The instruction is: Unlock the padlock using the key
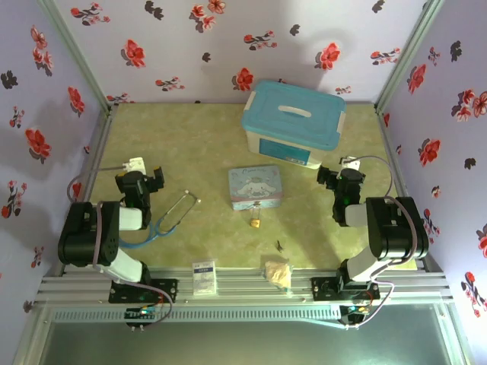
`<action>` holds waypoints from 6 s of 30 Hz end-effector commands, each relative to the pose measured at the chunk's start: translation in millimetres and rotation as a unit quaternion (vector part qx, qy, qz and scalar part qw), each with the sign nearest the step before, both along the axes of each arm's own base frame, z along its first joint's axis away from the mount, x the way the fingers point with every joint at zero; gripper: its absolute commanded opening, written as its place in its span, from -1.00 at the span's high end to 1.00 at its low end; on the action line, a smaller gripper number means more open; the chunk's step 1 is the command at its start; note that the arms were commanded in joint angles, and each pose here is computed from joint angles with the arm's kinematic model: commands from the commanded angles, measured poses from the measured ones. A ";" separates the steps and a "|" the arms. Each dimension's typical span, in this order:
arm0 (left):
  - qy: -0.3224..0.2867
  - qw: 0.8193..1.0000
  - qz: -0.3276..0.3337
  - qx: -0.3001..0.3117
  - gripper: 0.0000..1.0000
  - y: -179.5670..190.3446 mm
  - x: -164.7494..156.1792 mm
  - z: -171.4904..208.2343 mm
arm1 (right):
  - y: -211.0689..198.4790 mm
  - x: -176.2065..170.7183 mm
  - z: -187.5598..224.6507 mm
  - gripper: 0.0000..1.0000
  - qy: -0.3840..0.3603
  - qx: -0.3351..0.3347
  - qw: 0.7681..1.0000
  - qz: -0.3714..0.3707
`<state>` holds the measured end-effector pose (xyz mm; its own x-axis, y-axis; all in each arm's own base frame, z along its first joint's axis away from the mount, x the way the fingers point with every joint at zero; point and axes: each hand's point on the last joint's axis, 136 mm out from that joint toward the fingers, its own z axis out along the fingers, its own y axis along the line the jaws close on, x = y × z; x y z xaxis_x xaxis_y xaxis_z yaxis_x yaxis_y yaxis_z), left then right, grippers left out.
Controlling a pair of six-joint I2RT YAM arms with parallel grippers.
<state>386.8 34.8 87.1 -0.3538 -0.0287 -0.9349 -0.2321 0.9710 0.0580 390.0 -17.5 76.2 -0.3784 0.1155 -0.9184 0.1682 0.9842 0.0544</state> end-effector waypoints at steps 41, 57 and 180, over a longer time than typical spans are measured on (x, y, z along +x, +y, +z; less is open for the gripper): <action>-0.037 0.999 -0.029 0.004 -0.99 -8.6 -4.8 45.4 | 6.0 0.0 44.3 -0.99 -0.026 -0.005 0.999 0.027; -0.053 0.943 -0.127 -0.303 -0.99 -79.4 -59.5 119.4 | 58.8 -52.1 71.2 -0.98 0.119 0.250 0.959 0.063; 0.189 0.754 -0.380 -0.501 -0.28 -365.3 -188.5 75.6 | 311.4 -215.9 70.9 1.00 0.242 0.220 0.856 0.400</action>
<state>193.2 -329.2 157.4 -0.8726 -0.2962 -0.3884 0.2543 0.4035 -0.8789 172.1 288.5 138.9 -0.8269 -0.0683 -0.5583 -0.4306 0.7155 0.5502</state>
